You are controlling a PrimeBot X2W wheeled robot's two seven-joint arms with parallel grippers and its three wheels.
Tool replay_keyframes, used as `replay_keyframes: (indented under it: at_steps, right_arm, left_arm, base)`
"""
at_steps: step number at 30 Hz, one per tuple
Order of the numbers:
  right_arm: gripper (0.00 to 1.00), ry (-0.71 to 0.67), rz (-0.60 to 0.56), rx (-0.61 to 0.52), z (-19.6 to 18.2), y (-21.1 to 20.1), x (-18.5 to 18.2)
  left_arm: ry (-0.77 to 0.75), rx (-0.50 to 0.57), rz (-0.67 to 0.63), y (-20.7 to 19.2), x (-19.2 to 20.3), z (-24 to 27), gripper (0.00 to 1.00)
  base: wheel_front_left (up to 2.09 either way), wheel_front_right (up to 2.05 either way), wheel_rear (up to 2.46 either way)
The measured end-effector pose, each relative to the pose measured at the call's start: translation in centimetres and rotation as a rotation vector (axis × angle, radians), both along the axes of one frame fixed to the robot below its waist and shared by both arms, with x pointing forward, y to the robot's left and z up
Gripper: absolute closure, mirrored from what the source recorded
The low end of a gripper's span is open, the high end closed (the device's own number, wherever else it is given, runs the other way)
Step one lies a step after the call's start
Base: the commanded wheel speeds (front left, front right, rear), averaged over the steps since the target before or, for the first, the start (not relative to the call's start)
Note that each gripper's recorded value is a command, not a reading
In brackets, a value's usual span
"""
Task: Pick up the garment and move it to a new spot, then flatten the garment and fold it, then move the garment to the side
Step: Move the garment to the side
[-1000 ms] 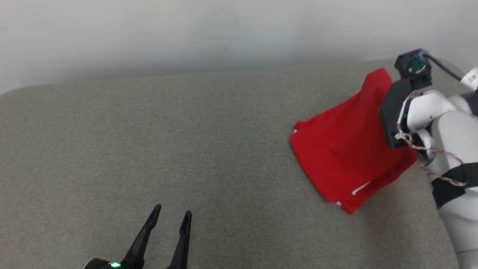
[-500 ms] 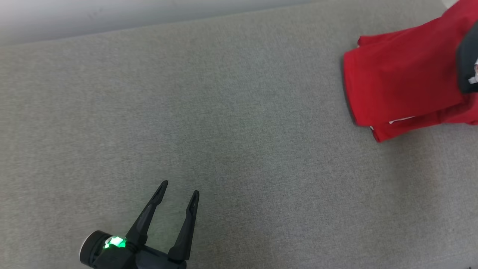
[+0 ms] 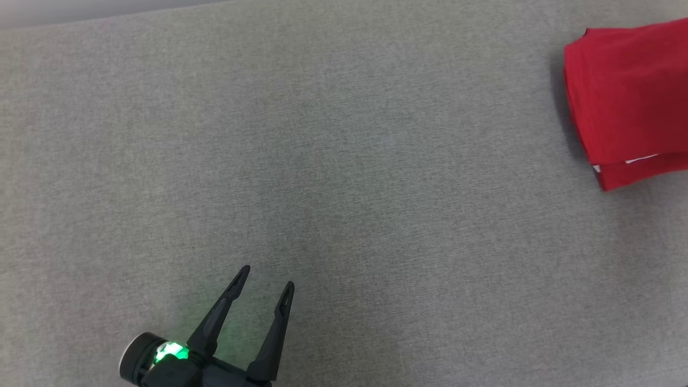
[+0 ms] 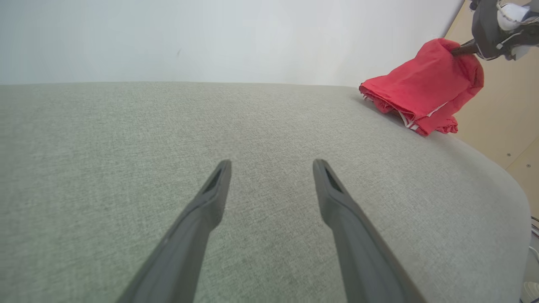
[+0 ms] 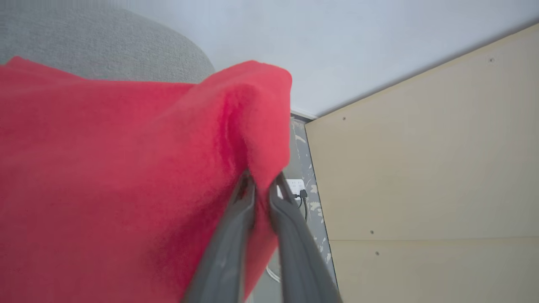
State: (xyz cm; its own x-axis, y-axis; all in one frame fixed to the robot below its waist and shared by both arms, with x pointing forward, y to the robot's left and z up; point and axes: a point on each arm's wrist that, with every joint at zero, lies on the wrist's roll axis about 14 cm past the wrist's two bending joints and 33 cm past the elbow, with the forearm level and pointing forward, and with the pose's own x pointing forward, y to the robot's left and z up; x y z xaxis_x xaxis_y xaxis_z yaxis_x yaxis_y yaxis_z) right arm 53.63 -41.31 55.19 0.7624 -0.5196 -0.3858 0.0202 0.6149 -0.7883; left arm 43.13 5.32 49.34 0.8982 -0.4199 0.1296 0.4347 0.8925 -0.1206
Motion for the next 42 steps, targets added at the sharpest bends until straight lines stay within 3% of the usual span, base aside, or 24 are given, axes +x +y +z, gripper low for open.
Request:
replay_keyframes:
  at_steps: [1,13,17,21,28,42]
  right_arm:
    - [0.0,-0.012,0.023,-0.012,0.2,0.3,0.5]
    - [0.0,-0.093,0.222,-0.059,1.7,4.9,2.3]
    - [0.0,-0.135,0.32,-0.047,2.2,7.8,1.5]
    - [0.0,-0.208,0.393,0.077,2.0,10.7,-0.2]
    - [0.0,-0.391,0.502,0.304,3.5,15.9,-4.6]
    - [0.0,-0.669,0.569,0.818,3.7,24.4,-12.8]
  left_arm:
    - [0.003,0.002,0.004,0.1,0.0,-0.1,0.0]
    - [-0.038,0.012,0.051,1.2,-0.6,1.7,0.0]
    - [-0.023,-0.073,0.136,3.0,-1.2,2.7,0.0]
    - [-0.02,-0.1,0.154,3.5,-2.7,3.4,0.0]
    - [-0.015,-0.078,0.304,7.1,-5.2,3.9,0.0]
    - [-0.082,-0.007,0.498,13.1,-9.1,5.8,0.0]
  base:
    - [0.0,0.0,0.0]
    - [0.0,0.0,0.0]
    - [0.0,0.0,0.0]
    - [0.0,0.0,0.0]
    - [0.0,0.0,0.0]
    - [0.0,0.0,0.0]
